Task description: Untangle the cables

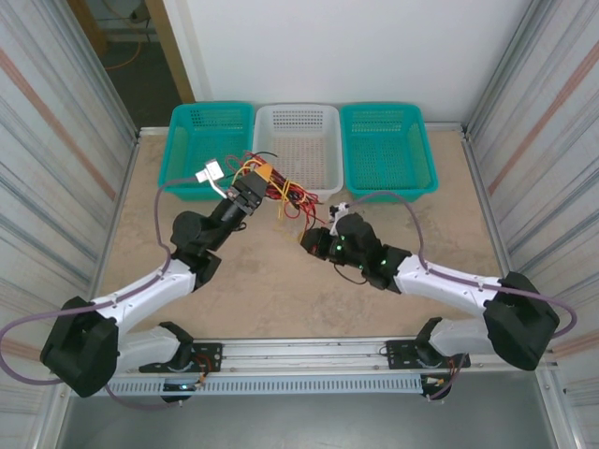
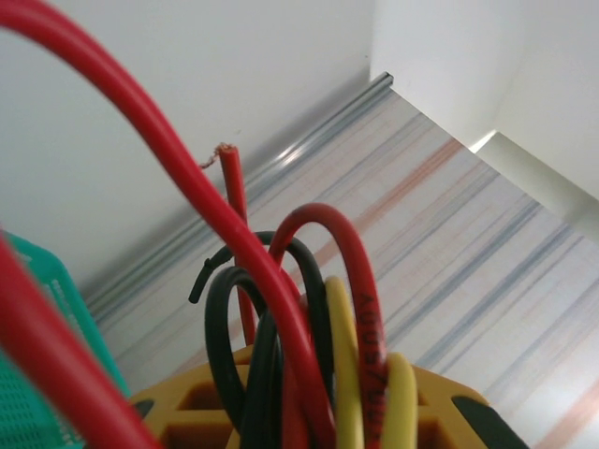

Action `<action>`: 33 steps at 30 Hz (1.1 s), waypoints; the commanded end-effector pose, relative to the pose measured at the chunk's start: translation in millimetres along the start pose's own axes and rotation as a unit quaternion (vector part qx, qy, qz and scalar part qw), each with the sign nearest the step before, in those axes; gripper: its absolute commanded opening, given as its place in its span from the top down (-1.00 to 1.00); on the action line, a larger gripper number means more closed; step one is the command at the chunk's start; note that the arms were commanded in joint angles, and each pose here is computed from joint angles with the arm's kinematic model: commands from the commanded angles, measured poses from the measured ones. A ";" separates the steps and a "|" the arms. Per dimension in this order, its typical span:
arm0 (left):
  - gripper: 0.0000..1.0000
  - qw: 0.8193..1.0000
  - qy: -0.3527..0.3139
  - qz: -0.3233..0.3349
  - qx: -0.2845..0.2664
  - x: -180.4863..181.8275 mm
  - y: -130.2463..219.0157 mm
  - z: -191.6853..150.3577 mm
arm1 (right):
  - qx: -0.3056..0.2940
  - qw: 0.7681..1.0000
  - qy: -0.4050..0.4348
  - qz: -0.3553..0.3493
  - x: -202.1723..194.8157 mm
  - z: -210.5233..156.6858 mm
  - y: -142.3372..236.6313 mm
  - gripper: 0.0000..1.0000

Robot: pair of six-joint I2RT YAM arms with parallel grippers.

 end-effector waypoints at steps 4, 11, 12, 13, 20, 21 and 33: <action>1.00 0.993 -0.077 0.032 -0.087 3.6 1.1 37.3 | -0.060 0.996 0.067 0.023 47.4 0.4 38.9 1.00; 1.00 0.991 -0.066 0.092 -0.077 47.2 16.8 27.6 | -0.113 0.982 0.143 0.057 104.3 28.8 99.3 1.00; 1.00 0.991 -0.062 0.097 -0.073 51.5 19.6 24.6 | -0.121 0.979 0.151 0.058 109.2 33.9 106.7 1.00; 1.00 0.991 -0.057 0.105 -0.067 57.5 24.4 20.3 | -0.131 0.976 0.161 0.059 115.0 39.6 115.6 1.00; 1.00 0.989 -0.038 0.142 -0.015 78.8 51.9 -5.1 | -0.189 0.958 0.212 0.038 141.4 84.0 157.8 1.00; 1.00 0.988 -0.034 0.148 -0.008 80.5 56.0 -8.0 | -0.194 0.957 0.213 0.035 142.4 90.1 160.2 1.00; 1.00 0.991 -0.009 0.123 0.046 56.4 91.8 -24.0 | -0.221 0.963 0.151 -0.036 101.4 189.8 153.4 1.00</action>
Point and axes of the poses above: each hand's point on the last joint's axis, 136 mm out from that joint toward the fingers, its own y axis back along the fingers, its own x axis along the line the jaws close on, z = x × y, the point moved 4 cm from there along y, back along the fingers, and after that the axes turned 4 degrees about y, right-handed, at the moved point
